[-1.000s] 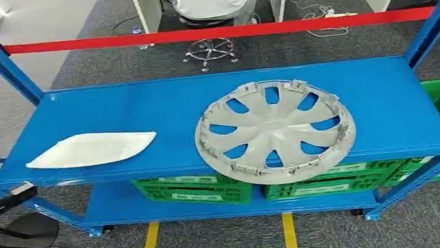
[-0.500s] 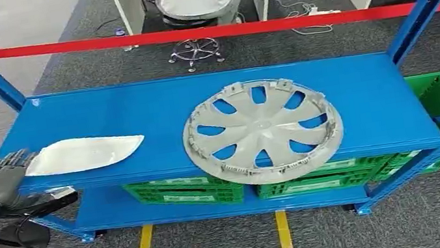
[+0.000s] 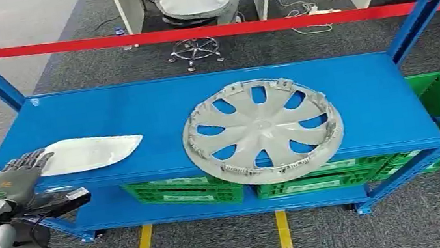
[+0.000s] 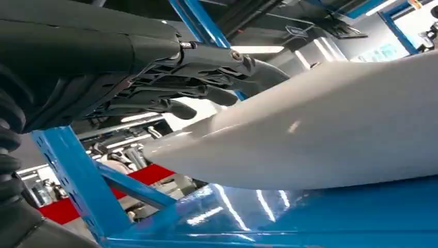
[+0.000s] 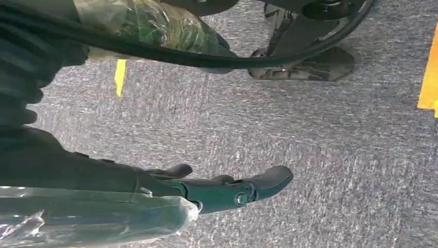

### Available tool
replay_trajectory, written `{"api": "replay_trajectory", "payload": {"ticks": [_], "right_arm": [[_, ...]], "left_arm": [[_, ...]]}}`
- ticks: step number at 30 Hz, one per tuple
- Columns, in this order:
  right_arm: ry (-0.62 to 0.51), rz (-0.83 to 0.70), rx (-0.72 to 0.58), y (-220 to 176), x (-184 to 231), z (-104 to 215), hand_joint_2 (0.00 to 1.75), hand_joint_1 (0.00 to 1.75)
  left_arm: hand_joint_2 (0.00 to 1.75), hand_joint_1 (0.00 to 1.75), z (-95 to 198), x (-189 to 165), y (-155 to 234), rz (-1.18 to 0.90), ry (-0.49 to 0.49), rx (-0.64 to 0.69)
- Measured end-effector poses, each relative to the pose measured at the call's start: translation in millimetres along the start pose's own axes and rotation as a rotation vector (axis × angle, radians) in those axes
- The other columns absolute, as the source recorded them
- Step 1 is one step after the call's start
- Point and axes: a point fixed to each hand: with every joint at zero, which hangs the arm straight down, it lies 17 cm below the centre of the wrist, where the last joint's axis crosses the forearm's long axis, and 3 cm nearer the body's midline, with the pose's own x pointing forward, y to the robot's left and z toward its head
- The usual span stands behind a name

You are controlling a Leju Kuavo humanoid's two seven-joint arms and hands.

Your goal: Take the parts from the cabinet and place them on the table.

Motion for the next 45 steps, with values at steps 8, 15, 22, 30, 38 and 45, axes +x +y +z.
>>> {"api": "replay_trajectory", "payload": {"ticks": [8, 15, 22, 30, 38, 45], "right_arm": [[0.000, 0.007, 0.003, 0, 1, 0, 1.75, 0.00], [0.004, 0.018, 0.017, 3, 0, 0, 1.75, 0.00], [0.020, 0.024, 0.022, 5, -5, 1, 1.75, 0.00], [0.025, 0.035, 0.029, 6, -7, 2, 1.75, 0.00], [0.027, 0.037, 0.029, 6, -8, 2, 1.75, 0.00], [0.031, 0.038, 0.029, 6, -9, 2, 1.75, 0.00]], "left_arm": [[1.75, 0.00, -7, 8, 1, -0.018, -0.006, -0.001], [1.75, 0.00, -24, 20, 6, -0.021, -0.014, 0.004], [1.75, 1.75, -37, 25, 15, -0.011, -0.018, 0.011], [1.75, 1.75, -36, 24, 5, -0.005, -0.014, -0.017], [1.75, 1.75, -36, 24, 1, 0.001, -0.013, -0.027], [1.75, 1.75, -36, 23, -1, 0.017, -0.009, -0.024]]}}
